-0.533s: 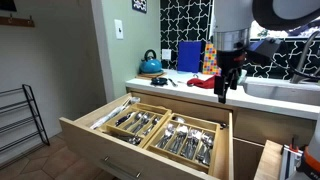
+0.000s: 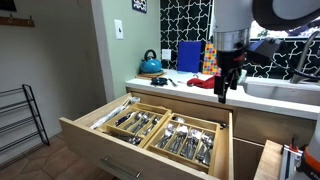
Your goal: Remove a tablespoon from the drawer and put it on the table
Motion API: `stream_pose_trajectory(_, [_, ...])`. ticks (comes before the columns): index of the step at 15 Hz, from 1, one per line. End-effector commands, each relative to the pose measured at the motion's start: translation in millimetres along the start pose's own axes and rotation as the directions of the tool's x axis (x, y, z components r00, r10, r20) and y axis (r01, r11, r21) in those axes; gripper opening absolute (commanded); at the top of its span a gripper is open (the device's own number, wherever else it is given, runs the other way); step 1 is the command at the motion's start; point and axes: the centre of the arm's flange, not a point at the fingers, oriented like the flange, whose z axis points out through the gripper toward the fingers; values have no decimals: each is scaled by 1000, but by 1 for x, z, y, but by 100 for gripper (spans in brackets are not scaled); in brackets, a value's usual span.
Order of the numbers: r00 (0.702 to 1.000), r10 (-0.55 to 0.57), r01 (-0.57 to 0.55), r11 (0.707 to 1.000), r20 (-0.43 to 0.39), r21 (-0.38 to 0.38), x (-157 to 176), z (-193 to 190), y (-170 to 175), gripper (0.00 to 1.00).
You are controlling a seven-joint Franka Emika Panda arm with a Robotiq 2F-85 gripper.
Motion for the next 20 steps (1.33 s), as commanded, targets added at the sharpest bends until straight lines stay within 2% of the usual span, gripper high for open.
stream_pose_trajectory(1, [1000,0,0,1000,0,0,0,0,0,100])
stream_pose_trajectory(4, [1000,0,0,1000,0,0,0,0,0,100])
stream_pose_trajectory(7, [999,1,3,995,-36,98,36,-6,9,100])
stream_pose_trajectory(11, [994,54,-36,982,-92,184,90,-16,26,100])
stream_pose_trajectory(16, [975,167,-126,958,-144,259,158,-21,1,100])
stream_pose_trajectory(18, [959,232,-177,939,-163,296,184,-17,-13,100])
stream_pose_trajectory(20, [941,303,-244,915,-149,323,207,-5,-23,100])
